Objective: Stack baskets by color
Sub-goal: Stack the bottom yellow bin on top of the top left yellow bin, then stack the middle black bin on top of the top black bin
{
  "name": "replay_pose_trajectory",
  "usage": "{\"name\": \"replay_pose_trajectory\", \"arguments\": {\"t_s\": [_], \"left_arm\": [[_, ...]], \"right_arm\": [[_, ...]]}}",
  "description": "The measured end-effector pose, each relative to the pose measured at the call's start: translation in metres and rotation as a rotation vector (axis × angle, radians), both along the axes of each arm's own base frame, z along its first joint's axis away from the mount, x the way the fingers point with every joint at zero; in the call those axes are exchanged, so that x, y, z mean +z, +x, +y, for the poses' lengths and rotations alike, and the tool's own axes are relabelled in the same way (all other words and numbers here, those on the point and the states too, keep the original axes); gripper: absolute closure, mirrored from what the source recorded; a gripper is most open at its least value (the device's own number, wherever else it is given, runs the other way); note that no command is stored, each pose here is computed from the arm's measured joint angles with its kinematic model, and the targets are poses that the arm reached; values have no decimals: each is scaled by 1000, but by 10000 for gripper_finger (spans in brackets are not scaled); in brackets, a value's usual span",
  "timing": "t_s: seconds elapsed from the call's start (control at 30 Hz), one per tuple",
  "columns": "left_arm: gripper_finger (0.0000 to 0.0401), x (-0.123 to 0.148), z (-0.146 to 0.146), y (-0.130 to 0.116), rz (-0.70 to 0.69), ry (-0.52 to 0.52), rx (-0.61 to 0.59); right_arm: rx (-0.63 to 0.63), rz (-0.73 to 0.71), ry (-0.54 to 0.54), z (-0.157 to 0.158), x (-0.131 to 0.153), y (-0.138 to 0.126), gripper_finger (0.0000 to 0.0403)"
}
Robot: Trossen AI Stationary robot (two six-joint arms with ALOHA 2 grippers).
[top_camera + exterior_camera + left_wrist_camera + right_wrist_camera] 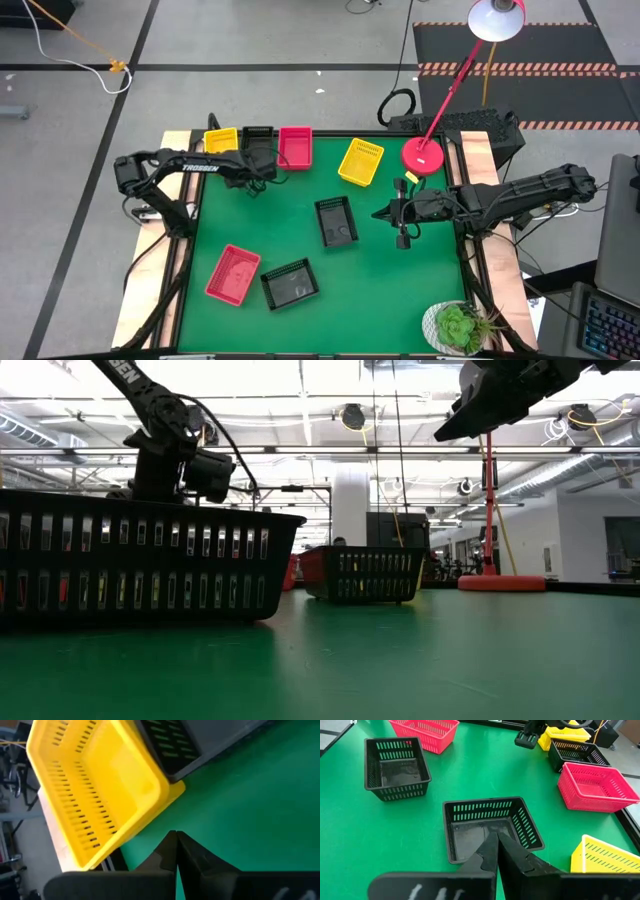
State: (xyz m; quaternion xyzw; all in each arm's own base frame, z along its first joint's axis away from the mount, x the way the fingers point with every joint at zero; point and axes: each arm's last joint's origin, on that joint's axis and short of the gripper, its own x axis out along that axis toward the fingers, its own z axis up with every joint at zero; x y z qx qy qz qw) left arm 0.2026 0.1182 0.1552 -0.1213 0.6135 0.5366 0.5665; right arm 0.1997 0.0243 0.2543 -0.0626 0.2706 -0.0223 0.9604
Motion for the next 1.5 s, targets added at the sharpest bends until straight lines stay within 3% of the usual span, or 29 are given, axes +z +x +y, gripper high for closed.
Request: {"name": "replay_pose_trajectory", "arguments": {"t_s": [0.97,1.23,1.5], "left_arm": [[398,1,24,-31,81,28,243],[398,2,28,-35,103,58,253],[398,25,1,-27,155,-11,249]], "right_arm": [[-3,1,6,0,0,0,403],[-4,2,5,0,0,0,403],[-1,5,0,0,0,0,403]]}}
